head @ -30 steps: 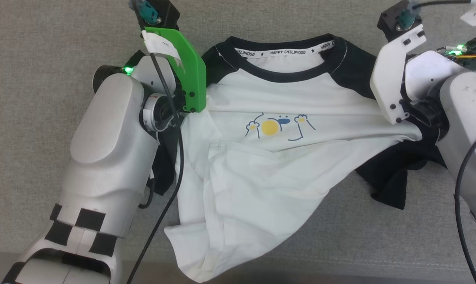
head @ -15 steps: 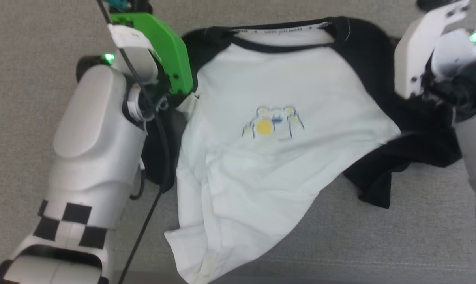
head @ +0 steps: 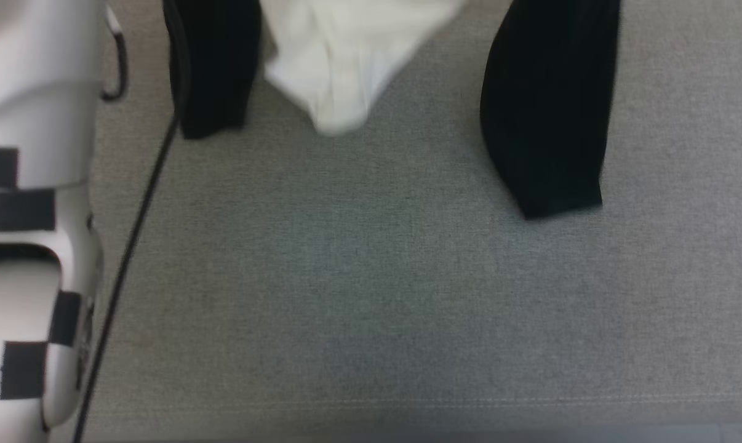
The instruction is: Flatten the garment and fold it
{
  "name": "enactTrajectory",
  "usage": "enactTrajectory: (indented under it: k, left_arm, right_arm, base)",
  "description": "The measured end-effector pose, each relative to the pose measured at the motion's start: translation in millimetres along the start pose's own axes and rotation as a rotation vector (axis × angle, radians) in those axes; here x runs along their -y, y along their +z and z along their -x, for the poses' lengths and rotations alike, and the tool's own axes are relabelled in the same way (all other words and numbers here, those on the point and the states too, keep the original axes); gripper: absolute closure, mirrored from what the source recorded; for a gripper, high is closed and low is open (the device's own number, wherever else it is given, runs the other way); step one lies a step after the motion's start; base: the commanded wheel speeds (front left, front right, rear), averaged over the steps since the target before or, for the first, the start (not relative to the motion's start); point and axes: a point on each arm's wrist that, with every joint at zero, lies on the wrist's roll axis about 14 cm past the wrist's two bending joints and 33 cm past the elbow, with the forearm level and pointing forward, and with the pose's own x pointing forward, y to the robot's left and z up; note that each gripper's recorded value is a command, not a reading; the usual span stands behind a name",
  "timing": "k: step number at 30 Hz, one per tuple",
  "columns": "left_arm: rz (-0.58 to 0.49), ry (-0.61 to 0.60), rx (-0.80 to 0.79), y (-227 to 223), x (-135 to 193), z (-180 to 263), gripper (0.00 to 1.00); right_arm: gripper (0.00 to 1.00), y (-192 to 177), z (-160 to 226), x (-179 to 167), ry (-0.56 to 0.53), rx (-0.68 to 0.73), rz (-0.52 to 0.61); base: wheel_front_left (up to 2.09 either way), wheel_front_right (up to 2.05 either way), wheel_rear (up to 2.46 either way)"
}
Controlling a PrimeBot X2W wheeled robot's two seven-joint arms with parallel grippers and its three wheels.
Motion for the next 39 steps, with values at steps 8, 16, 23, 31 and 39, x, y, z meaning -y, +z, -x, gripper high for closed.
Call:
enactTrajectory:
  k: [8,16,23,31,39]
  left_arm:
    - [-0.085,0.005,0.313,68.5,8.9,-16.9,1.00]
    - [-0.065,0.021,0.242,15.9,-1.3,-45.1,1.00]
    - [-0.005,0.027,0.034,-93.7,-11.7,-58.2,1.00]
    - [0.042,0.018,-0.165,-174.7,-20.3,-21.1,1.00]
    - [0.160,0.000,-0.329,-235.1,-19.0,75.4,1.00]
  right_arm:
    - [1.00,82.0,-7.7,13.0,-0.064,0.317,0.025]
    - [1.00,30.0,-42.1,18.4,-0.066,0.207,0.020]
    - [1.00,-63.7,-66.2,16.4,-0.028,0.037,0.002]
    - [1.00,-139.6,-38.2,0.9,0.047,-0.062,-0.078]
    - [1.00,-210.0,50.9,-20.3,0.094,-0.180,-0.226]
  base:
    - [0.00,0.00,0.00]
    - [0.00,0.00,0.00]
    - [0.00,0.00,0.00]
    - [0.00,0.00,0.00]
    - [0.00,0.00,0.00]
